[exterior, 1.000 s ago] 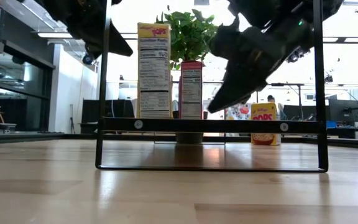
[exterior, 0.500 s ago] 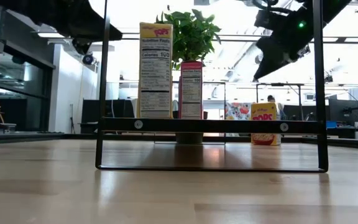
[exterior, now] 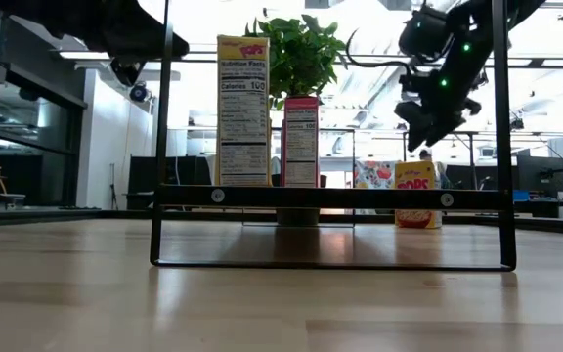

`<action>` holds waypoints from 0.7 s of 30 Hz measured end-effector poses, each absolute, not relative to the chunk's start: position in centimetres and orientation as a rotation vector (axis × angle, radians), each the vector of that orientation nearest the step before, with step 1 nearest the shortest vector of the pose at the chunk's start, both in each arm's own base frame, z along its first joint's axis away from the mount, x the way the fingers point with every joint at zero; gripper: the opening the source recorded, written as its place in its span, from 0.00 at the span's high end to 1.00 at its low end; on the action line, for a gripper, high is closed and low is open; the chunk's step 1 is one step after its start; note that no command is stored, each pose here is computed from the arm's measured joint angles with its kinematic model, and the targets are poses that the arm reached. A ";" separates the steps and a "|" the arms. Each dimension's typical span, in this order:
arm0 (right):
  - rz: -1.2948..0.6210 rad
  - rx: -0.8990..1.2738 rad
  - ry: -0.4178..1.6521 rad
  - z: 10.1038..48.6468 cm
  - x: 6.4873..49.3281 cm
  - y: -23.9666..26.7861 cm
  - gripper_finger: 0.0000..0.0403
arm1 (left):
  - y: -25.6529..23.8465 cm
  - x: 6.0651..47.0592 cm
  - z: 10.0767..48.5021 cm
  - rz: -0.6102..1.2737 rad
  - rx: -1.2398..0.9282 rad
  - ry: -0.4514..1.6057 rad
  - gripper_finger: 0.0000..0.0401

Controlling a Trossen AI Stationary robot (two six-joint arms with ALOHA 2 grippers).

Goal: Stack cereal on shelf
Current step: Put the yellow cereal box on the shelf aligned with the other yellow cereal box

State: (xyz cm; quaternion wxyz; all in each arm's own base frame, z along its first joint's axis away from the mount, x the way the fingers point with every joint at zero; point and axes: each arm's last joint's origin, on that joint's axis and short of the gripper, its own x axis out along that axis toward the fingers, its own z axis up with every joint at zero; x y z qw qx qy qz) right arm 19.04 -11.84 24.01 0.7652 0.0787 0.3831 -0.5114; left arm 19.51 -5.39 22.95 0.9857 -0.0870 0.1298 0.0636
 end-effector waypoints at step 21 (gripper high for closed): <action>-0.880 0.286 0.975 20.8 18.7 -16.9 0.17 | -5.4 19.5 22.9 0.110 -0.177 0.267 1.00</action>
